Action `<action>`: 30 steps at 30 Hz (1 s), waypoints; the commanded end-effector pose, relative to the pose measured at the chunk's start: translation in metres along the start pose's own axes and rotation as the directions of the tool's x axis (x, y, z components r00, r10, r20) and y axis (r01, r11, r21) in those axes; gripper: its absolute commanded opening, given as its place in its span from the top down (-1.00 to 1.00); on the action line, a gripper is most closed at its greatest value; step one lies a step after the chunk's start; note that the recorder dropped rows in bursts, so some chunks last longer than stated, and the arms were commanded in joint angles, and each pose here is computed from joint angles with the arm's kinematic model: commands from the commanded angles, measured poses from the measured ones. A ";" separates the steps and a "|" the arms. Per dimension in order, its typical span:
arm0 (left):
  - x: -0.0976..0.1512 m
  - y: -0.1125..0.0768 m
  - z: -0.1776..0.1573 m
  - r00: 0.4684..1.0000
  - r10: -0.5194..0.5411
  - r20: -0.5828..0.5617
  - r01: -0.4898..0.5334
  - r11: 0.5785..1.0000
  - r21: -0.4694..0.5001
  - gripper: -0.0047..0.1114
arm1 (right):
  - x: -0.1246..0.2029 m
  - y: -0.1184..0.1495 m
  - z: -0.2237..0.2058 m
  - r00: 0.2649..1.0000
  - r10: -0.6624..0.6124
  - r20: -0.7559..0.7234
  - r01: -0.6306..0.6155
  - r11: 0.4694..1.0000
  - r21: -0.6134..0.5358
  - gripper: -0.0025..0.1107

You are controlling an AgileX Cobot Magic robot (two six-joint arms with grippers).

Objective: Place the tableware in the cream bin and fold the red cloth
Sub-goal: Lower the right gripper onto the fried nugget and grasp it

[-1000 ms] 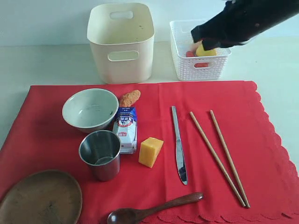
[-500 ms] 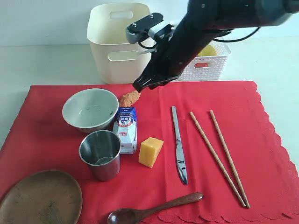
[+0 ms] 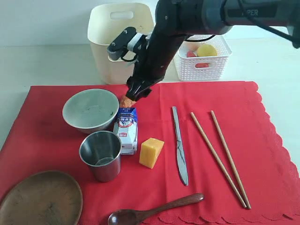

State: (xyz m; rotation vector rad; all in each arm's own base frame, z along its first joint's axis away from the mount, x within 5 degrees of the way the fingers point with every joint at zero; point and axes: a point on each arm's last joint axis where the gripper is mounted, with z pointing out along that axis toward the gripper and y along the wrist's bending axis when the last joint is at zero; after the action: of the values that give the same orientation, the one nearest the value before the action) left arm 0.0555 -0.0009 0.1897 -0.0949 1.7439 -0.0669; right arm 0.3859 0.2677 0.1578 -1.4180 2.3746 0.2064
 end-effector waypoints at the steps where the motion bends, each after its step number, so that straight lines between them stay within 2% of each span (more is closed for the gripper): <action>1: -0.001 0.000 0.000 1.000 0.007 0.011 -0.007 1.000 -0.001 0.87 | -0.003 0.004 0.020 0.998 -0.064 -0.015 0.063 0.998 -0.012 -0.37; 15: -0.001 0.000 0.000 1.000 0.007 0.011 -0.007 1.000 -0.001 0.87 | 0.002 0.000 0.062 0.995 -0.096 -0.030 0.096 0.995 -0.013 -0.33; 17: -0.001 0.000 0.000 1.000 0.007 0.011 -0.007 1.000 -0.001 0.87 | 0.002 0.000 0.063 0.994 -0.104 -0.027 0.103 0.995 -0.011 -0.22; 26: -0.001 0.000 0.000 1.000 0.007 0.011 -0.007 1.000 -0.001 0.87 | 0.004 0.001 0.048 0.986 -0.140 -0.086 0.138 0.990 -0.033 0.69; 30: -0.001 0.000 0.000 1.000 0.007 0.011 -0.007 1.000 -0.001 0.87 | -0.002 -0.005 0.017 0.990 -0.098 -0.103 0.103 0.994 0.042 0.96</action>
State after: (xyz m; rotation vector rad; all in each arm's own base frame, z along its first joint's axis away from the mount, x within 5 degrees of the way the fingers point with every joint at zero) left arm 0.0555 -0.0009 0.1897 -0.0949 1.7439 -0.0669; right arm 0.3943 0.2783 0.1173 -1.6056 2.3515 0.1233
